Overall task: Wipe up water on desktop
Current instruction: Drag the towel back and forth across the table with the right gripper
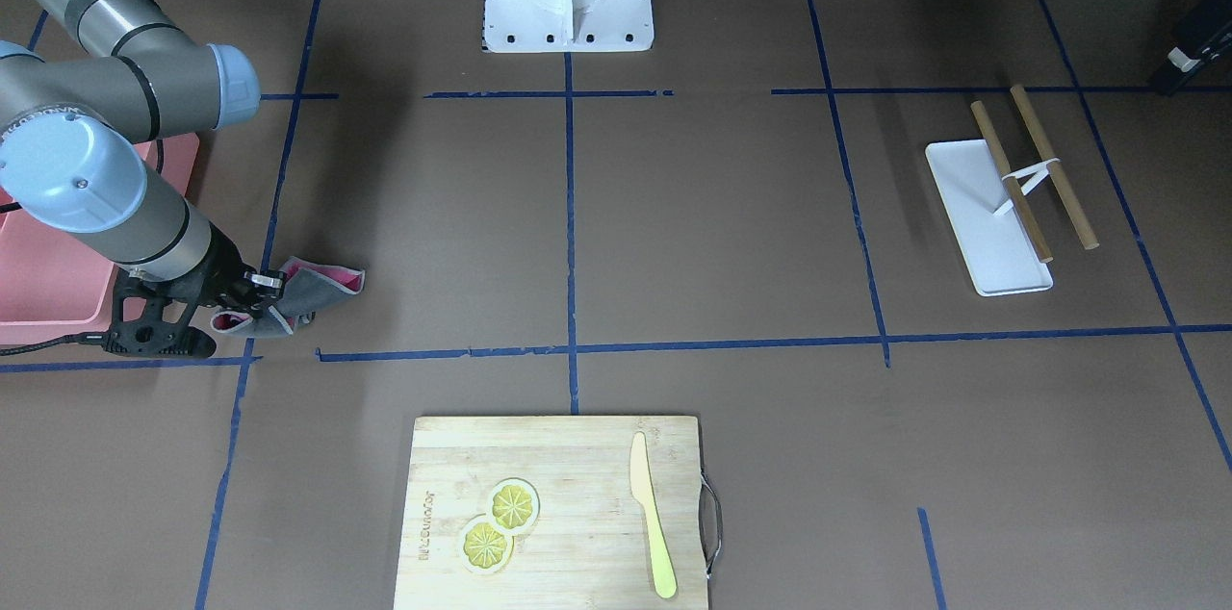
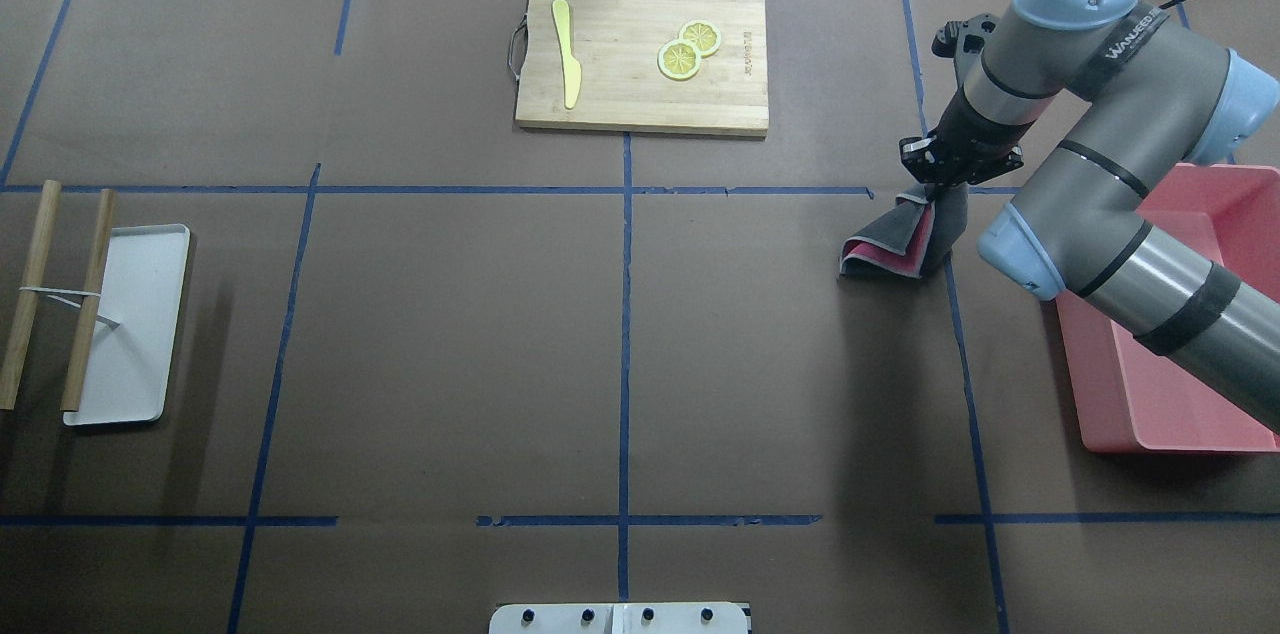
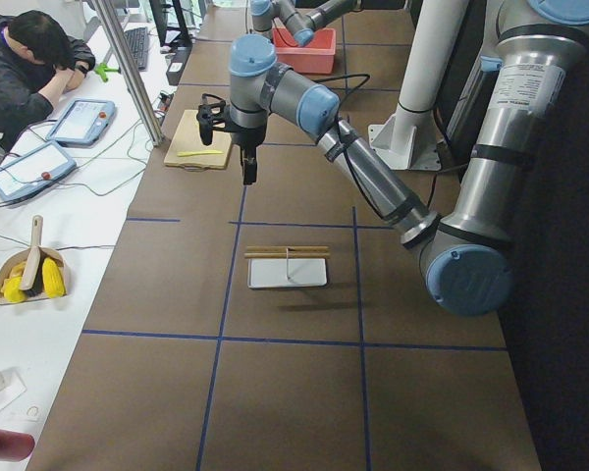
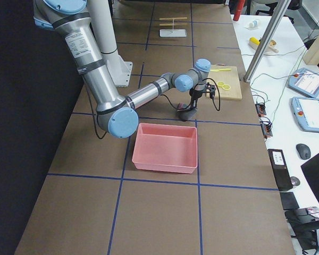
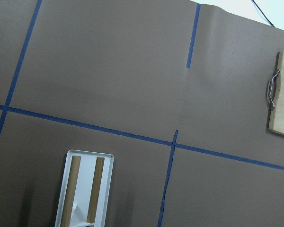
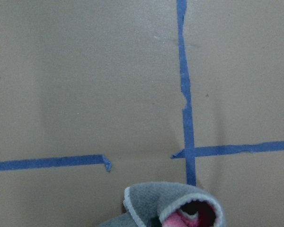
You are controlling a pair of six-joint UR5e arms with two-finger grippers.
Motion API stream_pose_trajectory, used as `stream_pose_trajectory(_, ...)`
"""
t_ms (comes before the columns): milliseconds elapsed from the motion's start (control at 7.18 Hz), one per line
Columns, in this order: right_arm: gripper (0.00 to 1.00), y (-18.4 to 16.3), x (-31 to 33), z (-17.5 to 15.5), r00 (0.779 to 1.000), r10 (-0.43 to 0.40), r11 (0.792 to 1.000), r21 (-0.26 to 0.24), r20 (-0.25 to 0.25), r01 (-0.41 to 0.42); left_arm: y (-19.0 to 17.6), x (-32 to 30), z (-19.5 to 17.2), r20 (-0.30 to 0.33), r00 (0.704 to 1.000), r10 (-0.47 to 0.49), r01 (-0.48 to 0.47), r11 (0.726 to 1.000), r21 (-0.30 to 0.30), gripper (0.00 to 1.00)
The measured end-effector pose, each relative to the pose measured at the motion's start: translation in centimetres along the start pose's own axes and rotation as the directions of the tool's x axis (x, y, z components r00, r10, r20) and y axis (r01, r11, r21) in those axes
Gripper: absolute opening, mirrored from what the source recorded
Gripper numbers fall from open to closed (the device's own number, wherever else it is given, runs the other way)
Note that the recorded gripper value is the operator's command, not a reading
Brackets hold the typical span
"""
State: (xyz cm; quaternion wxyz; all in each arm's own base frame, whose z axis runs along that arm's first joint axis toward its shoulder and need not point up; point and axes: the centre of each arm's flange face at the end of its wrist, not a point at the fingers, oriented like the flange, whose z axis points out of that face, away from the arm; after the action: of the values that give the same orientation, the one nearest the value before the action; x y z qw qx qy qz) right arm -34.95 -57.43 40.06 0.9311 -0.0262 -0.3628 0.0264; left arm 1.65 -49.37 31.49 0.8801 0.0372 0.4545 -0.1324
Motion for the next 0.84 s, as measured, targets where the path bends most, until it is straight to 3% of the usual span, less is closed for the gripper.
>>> stream_pose_trajectory(418, 0.0, 3.9, -4.7, 2.4, 1.0, -0.01, 0.999, -0.047, 0.016, 0.011, 0.3, -3.1, 1.7, 0.05, 0.996, 0.075, -0.074, 0.997, -0.022, 1.0)
stream_pose_trajectory(836, 0.0, 11.8, -11.0, 3.0, 0.998, 0.009, 0.995, -0.099, 0.068, -0.003, -0.4, -5.8, 3.3, 0.118, 0.983, 0.143, -0.14, 0.989, -0.039, 1.0)
